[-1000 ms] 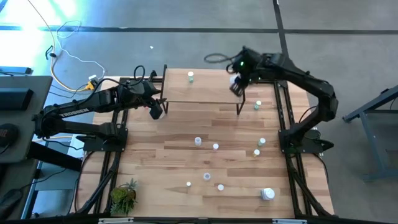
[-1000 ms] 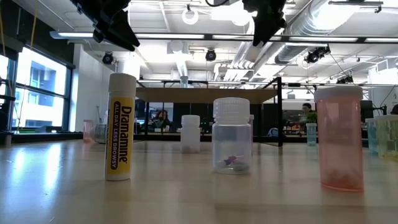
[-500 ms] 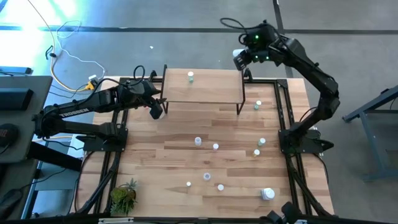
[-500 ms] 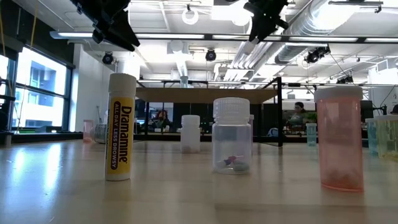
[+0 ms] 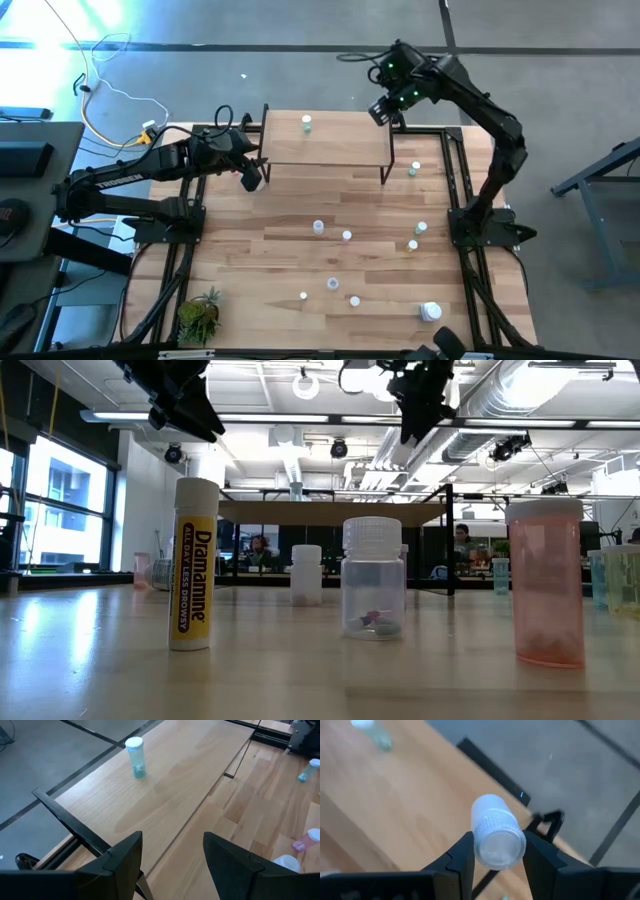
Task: Pick and place medicine bottles onto shelf by color
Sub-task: Put the white pill bottle on the shelf
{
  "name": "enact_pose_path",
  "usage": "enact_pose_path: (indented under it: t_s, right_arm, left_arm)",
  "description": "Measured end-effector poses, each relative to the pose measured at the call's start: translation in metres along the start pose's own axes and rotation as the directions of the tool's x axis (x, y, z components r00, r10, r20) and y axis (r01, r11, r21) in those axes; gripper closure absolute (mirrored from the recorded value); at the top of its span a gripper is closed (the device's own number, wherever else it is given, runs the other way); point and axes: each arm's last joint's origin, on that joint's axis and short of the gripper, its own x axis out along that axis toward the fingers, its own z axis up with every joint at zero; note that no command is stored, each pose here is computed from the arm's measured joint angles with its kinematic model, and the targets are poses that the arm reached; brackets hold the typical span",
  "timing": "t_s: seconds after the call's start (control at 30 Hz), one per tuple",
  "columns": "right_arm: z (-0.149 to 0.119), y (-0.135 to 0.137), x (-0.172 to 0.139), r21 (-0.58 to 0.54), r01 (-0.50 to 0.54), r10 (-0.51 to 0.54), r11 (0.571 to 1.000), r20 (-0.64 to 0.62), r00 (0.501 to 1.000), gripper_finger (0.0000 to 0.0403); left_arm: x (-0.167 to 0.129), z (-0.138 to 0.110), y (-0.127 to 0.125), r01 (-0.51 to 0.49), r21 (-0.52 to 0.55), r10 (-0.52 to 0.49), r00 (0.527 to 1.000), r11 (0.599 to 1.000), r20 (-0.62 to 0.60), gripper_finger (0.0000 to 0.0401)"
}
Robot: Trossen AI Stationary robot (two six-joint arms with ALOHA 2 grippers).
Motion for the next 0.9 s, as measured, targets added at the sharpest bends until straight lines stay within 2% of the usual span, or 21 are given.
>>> enact_pose_path:
  t_s: [0.27, 0.6, 0.9]
  right_arm:
    - [-0.008, 0.012, 0.028, -0.036, -0.010, 0.002, 0.999, -0.219, 0.976, 0.0284]
    - [-0.011, 0.032, 0.060, -0.126, -0.031, -0.017, 0.992, -0.359, 0.933, 0.0284]
    - [-0.010, 0.035, 0.075, -0.150, -0.044, -0.019, 0.988, -0.397, 0.918, 0.0284]
  left_arm:
    - [0.000, 0.000, 0.000, 0.000, 0.001, 0.000, 1.000, 1.000, -0.003, 0.0202]
    - [0.000, 0.000, 0.000, 0.000, 0.001, 0.000, 1.000, 1.000, -0.003, 0.0202]
    - [0.000, 0.000, 0.000, 0.000, 0.001, 0.000, 1.000, 1.000, -0.003, 0.0202]
